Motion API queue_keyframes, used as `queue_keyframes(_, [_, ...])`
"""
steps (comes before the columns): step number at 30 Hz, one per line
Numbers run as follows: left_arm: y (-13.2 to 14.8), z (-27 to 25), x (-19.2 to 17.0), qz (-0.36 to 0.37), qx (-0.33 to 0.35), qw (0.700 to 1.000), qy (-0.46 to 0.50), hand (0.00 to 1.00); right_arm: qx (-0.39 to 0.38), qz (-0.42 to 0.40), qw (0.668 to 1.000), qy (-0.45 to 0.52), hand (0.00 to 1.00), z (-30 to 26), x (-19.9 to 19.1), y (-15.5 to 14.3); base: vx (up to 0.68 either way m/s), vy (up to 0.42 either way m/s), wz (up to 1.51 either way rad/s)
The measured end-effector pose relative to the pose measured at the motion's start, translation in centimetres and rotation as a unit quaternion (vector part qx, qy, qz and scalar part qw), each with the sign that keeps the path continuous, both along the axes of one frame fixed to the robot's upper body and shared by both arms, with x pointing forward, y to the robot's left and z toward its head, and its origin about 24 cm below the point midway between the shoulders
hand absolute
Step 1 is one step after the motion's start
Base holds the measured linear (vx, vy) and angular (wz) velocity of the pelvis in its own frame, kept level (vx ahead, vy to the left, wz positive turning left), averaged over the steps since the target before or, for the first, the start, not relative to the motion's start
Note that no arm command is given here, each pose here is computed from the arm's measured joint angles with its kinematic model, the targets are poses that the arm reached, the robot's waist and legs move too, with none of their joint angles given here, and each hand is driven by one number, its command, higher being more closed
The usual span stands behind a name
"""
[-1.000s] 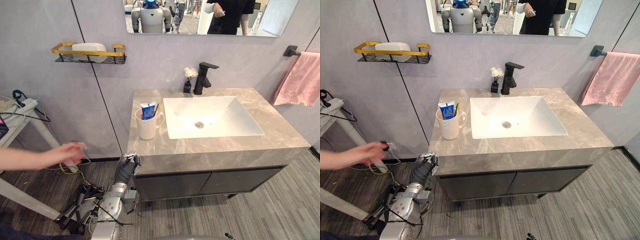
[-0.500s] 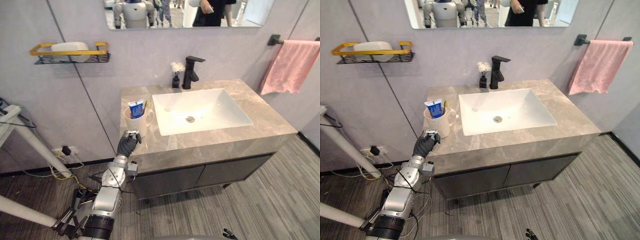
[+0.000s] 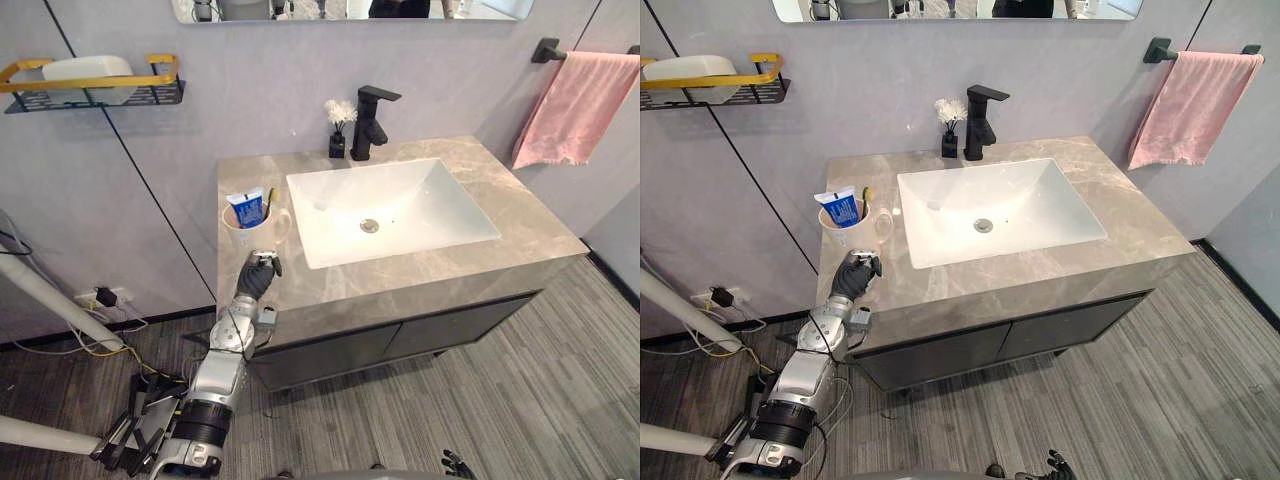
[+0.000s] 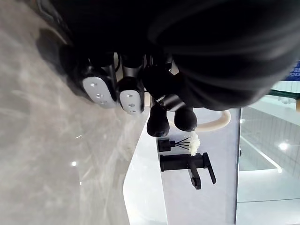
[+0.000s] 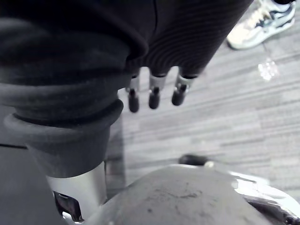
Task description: Organize washtable
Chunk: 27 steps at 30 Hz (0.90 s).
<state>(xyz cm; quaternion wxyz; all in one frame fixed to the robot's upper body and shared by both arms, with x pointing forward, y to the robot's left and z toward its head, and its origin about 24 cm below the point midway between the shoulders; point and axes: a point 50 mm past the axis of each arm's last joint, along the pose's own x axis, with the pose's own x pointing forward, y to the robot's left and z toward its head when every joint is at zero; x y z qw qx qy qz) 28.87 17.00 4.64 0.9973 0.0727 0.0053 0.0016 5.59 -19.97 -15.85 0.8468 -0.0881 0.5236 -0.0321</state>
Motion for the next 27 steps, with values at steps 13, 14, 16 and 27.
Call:
queue_keyframes(13, [2.9,2.5,1.3,0.052,0.018,0.998,-0.041,1.0,0.002,0.021,0.999,-0.026,0.0,0.5,1.1,0.5,0.0,0.0,0.0])
queue_keyframes(14, [3.6,3.0,1.6,0.068,0.023,0.996,-0.047,1.0,0.002,0.022,0.999,-0.031,0.0,0.6,1.3,0.5,0.0,0.0,0.0])
queue_keyframes(16, [4.7,3.6,1.9,0.091,0.033,0.994,-0.056,1.0,0.002,0.023,0.999,-0.035,0.0,0.7,1.5,0.5,0.0,0.0,0.0])
queue_keyframes(27, [6.6,6.4,3.3,0.138,0.05,0.985,-0.089,1.0,0.002,0.026,0.998,-0.055,0.0,1.0,2.2,0.6,-0.01,0.001,0.0])
